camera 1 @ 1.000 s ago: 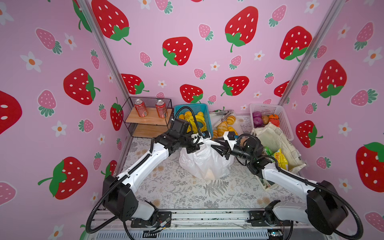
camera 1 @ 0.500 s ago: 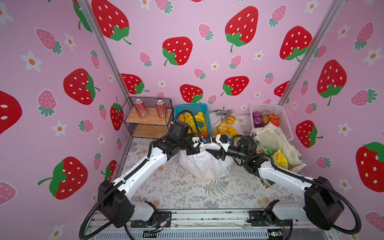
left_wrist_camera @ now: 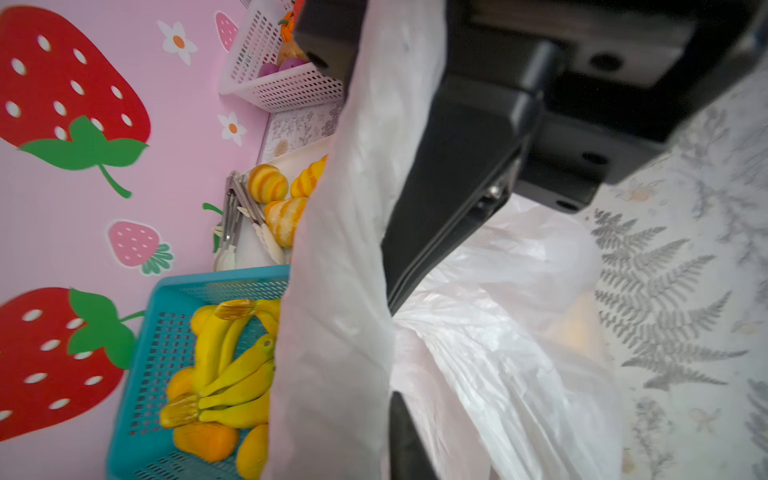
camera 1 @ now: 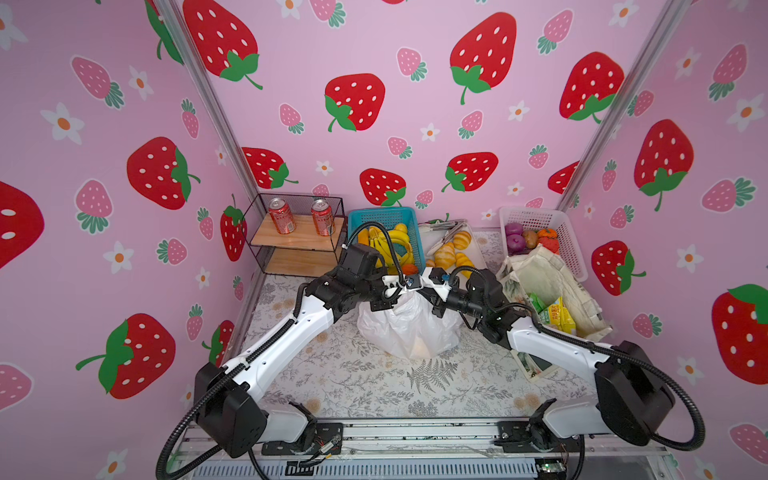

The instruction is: Place the mixed food into the grocery bags and tie them

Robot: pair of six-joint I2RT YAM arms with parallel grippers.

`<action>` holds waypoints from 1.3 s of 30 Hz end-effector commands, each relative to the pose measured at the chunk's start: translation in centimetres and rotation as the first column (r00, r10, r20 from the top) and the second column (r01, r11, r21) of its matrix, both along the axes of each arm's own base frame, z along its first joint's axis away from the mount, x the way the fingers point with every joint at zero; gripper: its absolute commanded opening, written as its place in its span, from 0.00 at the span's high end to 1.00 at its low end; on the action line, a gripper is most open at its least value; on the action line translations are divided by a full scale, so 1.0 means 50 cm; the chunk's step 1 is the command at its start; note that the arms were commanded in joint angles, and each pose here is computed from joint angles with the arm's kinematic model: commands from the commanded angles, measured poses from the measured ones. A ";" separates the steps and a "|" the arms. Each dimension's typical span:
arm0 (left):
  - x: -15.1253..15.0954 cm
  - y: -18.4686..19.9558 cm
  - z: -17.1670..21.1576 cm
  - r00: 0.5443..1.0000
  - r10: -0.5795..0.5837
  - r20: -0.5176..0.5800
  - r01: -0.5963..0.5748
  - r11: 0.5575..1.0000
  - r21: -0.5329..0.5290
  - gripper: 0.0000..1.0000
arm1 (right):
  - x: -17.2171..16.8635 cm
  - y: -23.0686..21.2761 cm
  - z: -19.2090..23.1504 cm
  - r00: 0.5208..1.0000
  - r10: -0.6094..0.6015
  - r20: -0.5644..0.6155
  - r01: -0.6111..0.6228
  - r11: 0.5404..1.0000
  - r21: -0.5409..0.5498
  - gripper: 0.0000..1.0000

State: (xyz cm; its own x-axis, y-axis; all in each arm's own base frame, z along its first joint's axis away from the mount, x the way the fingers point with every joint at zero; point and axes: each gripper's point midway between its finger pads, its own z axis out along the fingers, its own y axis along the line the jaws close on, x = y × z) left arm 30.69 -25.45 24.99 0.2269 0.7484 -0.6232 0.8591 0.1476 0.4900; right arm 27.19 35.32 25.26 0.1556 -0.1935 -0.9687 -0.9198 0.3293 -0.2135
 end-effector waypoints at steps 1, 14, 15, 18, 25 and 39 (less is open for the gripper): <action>-0.005 0.025 -0.008 0.999 0.045 0.027 -0.046 0.998 0.040 0.68 | 0.003 -0.003 0.028 0.999 -0.014 0.029 0.013 1.000 0.027 0.97; 0.044 0.041 -0.061 0.986 0.163 0.016 -0.164 0.981 0.099 0.50 | -0.023 0.000 0.056 0.999 0.040 -0.009 -0.038 0.994 0.100 1.00; 0.050 0.043 -0.063 0.984 0.174 0.023 -0.176 0.979 0.106 0.49 | -0.024 0.000 0.056 0.999 0.040 -0.010 -0.039 0.994 0.099 1.00; 0.067 0.047 -0.066 0.978 0.202 0.048 -0.207 0.972 0.111 0.49 | -0.024 -0.001 0.052 0.999 0.038 -0.012 -0.037 0.995 0.094 1.00; 0.101 0.055 -0.049 0.958 0.264 0.112 -0.275 0.956 0.097 0.69 | -0.021 -0.008 0.042 1.000 0.017 0.009 -0.017 0.998 0.067 1.00; 0.059 0.056 0.039 0.952 0.303 0.055 -0.299 0.952 -0.067 1.00 | 0.005 -0.025 0.005 0.997 -0.071 0.041 0.072 0.997 -0.031 1.00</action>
